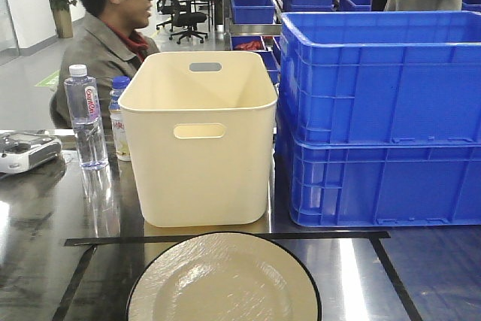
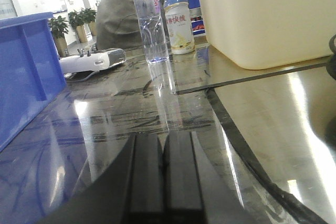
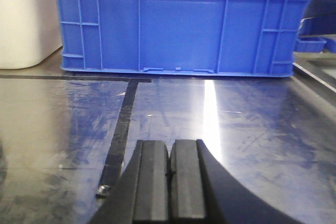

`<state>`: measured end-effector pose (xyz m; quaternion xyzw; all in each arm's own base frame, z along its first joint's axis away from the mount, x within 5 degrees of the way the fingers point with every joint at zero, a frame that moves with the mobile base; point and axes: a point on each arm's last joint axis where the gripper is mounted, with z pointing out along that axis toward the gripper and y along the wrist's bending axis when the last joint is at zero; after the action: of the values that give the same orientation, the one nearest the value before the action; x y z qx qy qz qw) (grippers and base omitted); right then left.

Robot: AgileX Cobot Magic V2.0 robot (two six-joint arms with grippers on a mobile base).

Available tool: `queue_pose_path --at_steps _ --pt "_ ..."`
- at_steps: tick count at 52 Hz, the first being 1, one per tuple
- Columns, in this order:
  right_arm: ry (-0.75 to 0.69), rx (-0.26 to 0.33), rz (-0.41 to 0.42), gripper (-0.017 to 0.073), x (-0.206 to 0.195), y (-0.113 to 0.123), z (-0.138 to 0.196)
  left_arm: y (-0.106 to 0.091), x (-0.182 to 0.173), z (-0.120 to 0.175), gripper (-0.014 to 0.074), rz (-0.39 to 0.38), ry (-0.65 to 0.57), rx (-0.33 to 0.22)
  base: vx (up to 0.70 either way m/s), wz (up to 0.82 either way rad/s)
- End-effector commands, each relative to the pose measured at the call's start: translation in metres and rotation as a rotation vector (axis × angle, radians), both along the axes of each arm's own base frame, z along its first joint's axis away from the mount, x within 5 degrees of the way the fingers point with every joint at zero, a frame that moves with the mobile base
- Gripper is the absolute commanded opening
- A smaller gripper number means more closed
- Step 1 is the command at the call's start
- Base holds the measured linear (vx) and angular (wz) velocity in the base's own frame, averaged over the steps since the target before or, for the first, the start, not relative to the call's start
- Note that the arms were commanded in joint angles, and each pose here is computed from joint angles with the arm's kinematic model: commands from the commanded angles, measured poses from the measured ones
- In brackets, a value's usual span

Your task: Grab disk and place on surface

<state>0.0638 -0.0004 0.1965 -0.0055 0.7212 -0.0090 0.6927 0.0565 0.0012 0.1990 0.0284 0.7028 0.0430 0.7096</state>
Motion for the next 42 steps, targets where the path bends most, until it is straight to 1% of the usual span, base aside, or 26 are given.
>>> queue_pose_path --at_steps 1,16,42 --pt "-0.07 -0.023 -0.012 -0.0009 -0.0064 -0.0007 -0.0009 -0.0002 -0.0007 0.004 -0.0006 -0.002 -0.085 -0.019 0.0 0.0" --pt "-0.039 -0.019 -0.013 -0.0009 -0.0065 -0.0008 -0.0041 -0.0002 -0.0007 0.0039 -0.0006 -0.002 -0.084 -0.019 0.0 0.0" --pt "-0.039 -0.019 -0.013 -0.0009 -0.0065 -0.0008 -0.0041 -0.0002 -0.0007 0.0039 -0.0006 -0.002 -0.084 -0.019 0.0 0.0"
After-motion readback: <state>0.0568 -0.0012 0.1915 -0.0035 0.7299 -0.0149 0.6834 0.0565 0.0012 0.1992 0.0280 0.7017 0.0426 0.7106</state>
